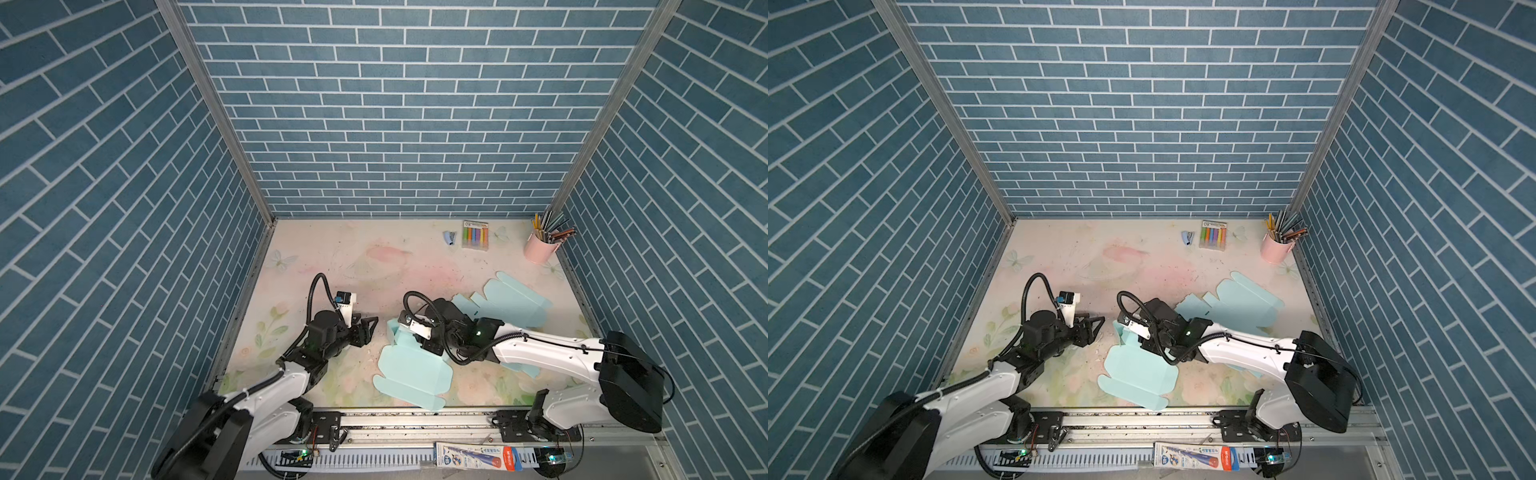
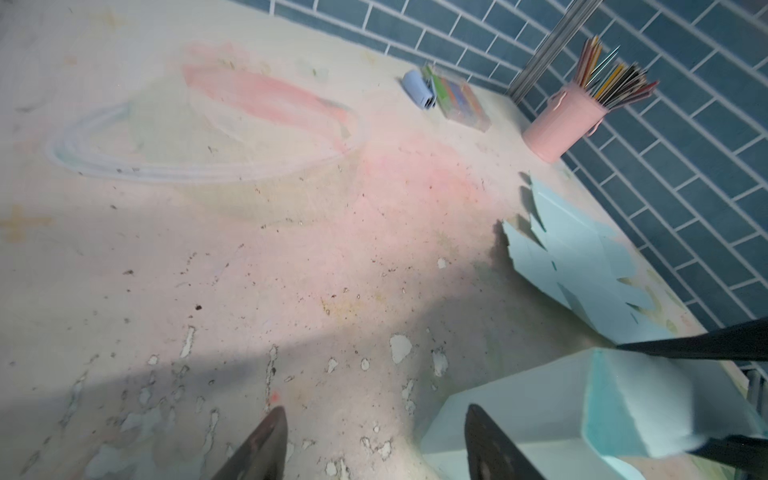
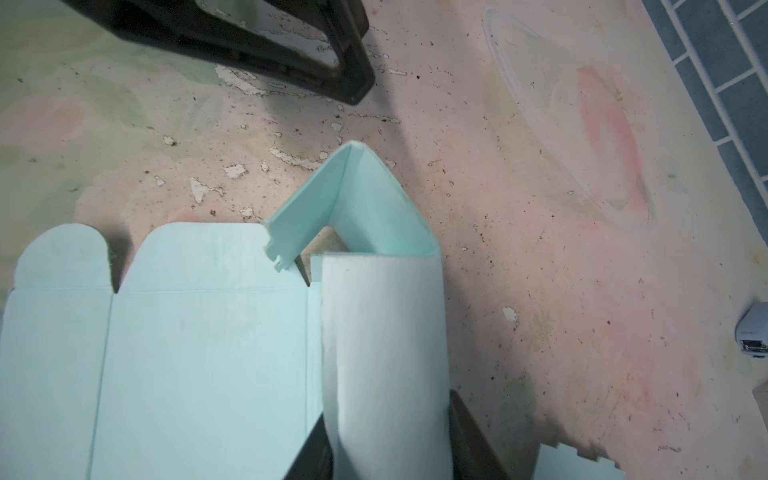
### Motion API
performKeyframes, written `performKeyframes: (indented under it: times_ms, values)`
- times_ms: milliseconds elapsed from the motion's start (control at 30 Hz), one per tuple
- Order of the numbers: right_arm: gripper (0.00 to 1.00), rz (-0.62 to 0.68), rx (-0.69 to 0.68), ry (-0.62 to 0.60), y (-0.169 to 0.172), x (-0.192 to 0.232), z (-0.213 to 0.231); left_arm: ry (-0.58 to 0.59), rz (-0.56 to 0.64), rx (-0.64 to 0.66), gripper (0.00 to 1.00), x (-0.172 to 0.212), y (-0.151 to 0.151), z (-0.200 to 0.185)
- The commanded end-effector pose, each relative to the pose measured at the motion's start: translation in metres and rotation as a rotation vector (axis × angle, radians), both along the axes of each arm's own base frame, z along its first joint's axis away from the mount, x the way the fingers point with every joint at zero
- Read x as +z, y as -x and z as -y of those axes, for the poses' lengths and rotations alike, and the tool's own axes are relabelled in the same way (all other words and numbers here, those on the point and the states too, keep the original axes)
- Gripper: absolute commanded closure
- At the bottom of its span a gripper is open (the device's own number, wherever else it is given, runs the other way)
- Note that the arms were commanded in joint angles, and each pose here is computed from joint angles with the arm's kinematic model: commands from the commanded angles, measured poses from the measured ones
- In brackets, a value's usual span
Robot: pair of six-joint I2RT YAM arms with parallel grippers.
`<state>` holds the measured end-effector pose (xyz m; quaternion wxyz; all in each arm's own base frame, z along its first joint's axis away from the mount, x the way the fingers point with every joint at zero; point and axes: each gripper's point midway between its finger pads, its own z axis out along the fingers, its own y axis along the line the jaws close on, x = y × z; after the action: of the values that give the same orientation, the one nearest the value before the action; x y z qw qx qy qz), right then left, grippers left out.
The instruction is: Fold the paper box
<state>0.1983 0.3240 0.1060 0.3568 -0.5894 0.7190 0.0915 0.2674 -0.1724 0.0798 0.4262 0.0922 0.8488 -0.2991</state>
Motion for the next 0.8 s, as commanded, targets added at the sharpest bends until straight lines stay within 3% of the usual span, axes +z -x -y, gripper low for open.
performKeyframes:
  times_ms: [0, 367, 767]
  values:
    - [0.7, 0.033, 0.019, -0.008, -0.001, 0.008, 0.002, -0.008, 0.018, -0.097, 0.34, 0.002, -0.008, 0.021]
    - [0.7, 0.036, 0.017, 0.012, -0.003, 0.001, 0.002, -0.023, 0.012, -0.326, 0.34, -0.006, 0.039, 0.068]
    - [0.71, 0.015, 0.032, 0.031, 0.001, -0.006, 0.001, -0.044, 0.009, -0.297, 0.34, -0.016, 0.066, 0.07]
